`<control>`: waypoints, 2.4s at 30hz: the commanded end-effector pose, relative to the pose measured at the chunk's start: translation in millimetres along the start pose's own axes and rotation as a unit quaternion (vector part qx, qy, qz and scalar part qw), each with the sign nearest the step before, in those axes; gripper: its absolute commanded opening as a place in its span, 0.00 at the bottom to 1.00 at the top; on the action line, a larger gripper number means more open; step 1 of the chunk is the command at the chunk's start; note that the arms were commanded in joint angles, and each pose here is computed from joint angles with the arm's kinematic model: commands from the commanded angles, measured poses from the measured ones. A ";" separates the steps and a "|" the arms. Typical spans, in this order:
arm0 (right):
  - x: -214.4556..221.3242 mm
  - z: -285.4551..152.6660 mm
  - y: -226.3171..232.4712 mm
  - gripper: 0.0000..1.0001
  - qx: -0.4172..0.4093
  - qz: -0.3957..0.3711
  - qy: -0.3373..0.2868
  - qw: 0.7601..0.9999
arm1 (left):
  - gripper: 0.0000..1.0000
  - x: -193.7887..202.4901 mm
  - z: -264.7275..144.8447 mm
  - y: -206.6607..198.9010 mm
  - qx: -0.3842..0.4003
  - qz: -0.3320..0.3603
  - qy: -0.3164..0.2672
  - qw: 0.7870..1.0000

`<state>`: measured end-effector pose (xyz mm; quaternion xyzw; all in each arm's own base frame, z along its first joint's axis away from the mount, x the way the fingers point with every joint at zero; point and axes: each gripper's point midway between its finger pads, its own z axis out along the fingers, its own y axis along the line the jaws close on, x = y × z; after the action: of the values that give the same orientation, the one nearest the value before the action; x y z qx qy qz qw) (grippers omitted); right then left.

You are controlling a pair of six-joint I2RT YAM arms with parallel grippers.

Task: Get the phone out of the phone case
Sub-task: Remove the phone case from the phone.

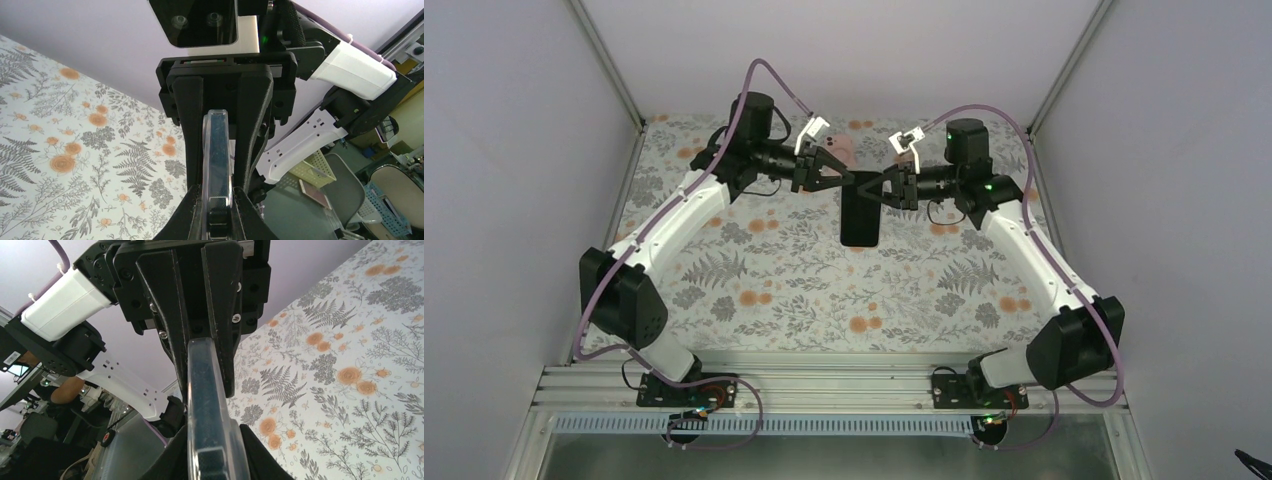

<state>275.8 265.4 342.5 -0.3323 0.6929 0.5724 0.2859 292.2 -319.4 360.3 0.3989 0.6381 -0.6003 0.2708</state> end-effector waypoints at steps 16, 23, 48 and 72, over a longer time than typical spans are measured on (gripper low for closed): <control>2.3 4.1 23.1 0.04 -0.055 -0.001 0.027 0.998 | 0.11 -15.5 6.9 -4.3 -0.010 0.051 -0.001 0.999; -39.9 -12.6 38.0 0.04 -0.061 -0.015 -0.032 0.998 | 0.59 -43.5 -16.4 -17.9 -0.027 0.094 -0.024 0.995; -124.7 -58.2 81.0 0.04 -0.109 -0.009 -0.148 0.983 | 0.79 -31.8 -36.3 -51.1 -0.017 0.092 -0.084 0.992; -116.5 -66.0 64.6 0.04 -0.106 0.061 -0.182 0.976 | 0.71 -15.3 -10.9 -43.2 -0.001 0.062 -0.071 0.996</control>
<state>308.0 230.2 463.0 -0.1982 0.6071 0.7082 0.3009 260.3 -308.1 399.6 0.3973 0.5919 -0.6084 0.3488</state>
